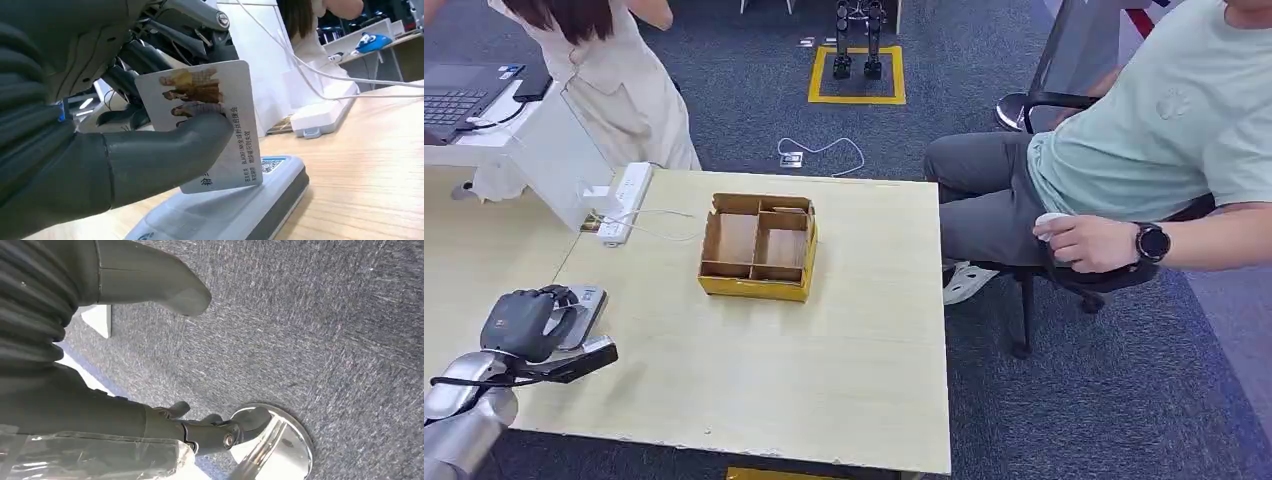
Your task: Pass the card to the sensor for recognition and then transmit it.
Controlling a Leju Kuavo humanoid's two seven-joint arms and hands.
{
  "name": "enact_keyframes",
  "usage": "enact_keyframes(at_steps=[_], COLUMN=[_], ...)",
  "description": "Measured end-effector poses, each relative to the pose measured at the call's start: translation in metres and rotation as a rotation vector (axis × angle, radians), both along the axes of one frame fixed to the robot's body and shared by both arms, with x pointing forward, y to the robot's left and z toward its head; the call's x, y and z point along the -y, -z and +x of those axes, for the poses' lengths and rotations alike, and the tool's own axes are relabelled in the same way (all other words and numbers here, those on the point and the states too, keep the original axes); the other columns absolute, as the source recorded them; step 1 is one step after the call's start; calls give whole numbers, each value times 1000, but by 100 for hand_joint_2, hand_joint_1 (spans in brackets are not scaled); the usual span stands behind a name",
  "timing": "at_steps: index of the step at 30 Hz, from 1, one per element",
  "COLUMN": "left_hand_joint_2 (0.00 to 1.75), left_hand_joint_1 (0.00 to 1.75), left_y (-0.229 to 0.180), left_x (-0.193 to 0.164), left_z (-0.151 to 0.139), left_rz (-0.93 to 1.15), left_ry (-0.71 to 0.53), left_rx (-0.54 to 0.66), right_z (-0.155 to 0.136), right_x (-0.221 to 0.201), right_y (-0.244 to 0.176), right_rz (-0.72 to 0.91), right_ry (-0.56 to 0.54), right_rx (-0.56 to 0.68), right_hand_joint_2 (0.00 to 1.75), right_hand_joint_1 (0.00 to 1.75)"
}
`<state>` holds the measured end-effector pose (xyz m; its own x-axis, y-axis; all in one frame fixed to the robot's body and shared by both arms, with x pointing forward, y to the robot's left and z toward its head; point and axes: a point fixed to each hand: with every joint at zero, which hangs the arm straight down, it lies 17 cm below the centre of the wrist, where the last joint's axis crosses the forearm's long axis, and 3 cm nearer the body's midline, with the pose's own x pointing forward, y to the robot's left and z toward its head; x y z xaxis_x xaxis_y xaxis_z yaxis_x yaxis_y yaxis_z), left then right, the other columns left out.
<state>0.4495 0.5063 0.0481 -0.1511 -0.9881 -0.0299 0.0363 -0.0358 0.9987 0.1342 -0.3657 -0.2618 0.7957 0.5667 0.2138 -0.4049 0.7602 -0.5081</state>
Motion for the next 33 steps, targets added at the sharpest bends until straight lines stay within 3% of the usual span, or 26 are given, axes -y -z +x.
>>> enact_keyframes(at_steps=[20,33], left_hand_joint_2=[175,175], left_hand_joint_1=[175,175], left_y=[2,33], left_x=[3,16], left_z=[-1,-12], left_rz=[-8,-13], left_ry=[0,-47], left_rx=[-1,3], right_z=[0,1], right_x=[0,0], right_y=[0,0], right_rz=[0,-3], right_ry=[-1,-13], right_rx=[0,0], right_hand_joint_2=[175,175], right_hand_joint_1=[0,0])
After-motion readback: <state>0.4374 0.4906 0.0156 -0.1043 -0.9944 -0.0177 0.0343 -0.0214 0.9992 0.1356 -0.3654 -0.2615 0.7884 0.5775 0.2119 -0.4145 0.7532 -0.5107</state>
